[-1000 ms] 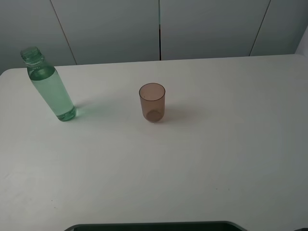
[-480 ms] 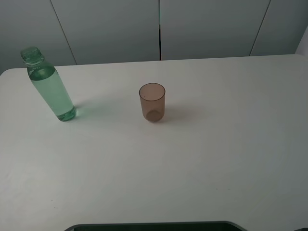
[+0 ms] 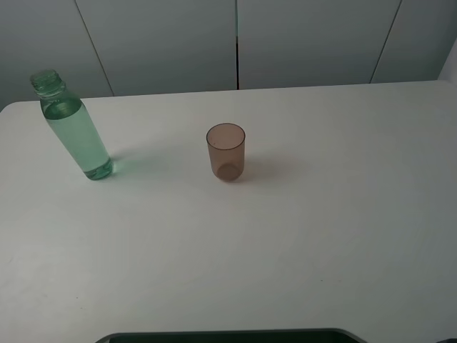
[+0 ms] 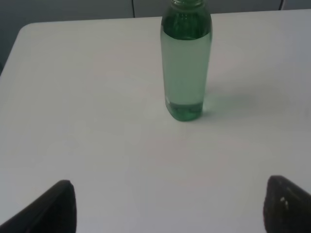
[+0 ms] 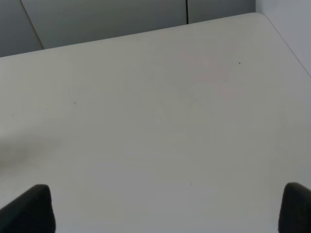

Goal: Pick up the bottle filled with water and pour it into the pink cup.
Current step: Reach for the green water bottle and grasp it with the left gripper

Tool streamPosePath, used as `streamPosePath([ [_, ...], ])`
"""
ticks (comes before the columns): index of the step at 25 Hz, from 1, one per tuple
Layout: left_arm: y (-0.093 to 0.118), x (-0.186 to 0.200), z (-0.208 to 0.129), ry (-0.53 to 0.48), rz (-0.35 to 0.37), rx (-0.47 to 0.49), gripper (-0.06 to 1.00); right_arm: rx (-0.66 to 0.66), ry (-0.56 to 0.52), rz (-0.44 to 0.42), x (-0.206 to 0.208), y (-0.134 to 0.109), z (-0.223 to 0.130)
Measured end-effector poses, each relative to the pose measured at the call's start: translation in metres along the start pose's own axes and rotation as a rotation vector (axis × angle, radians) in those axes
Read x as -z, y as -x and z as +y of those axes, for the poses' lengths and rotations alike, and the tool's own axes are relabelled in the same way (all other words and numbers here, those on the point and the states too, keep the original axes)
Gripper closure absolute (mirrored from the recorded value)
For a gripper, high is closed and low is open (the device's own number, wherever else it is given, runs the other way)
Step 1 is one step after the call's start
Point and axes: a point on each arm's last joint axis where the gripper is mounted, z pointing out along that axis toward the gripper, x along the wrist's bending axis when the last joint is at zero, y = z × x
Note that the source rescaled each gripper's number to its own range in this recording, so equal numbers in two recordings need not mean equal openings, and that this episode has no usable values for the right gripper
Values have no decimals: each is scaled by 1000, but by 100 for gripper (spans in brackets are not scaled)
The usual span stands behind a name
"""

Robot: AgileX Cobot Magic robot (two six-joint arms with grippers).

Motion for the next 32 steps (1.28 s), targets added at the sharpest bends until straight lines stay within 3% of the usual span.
streamPosePath([
  [7,-8,11,25,197,89,-61,-5,0,0,0,0,0,0],
  [14,-9,-2,68,444,100,-62,-5,0,0,0,0,0,0],
  [18,-10,-22,89,489,109,-52,-5,0,0,0,0,0,0],
  [21,-8,-45,95,563,70,-25,-5,0,0,0,0,0,0],
  [26,-1,-90,68,630,-24,5,-5,0,0,0,0,0,0],
  [32,-2,-123,20,601,-27,46,-5,0,0,0,0,0,0],
])
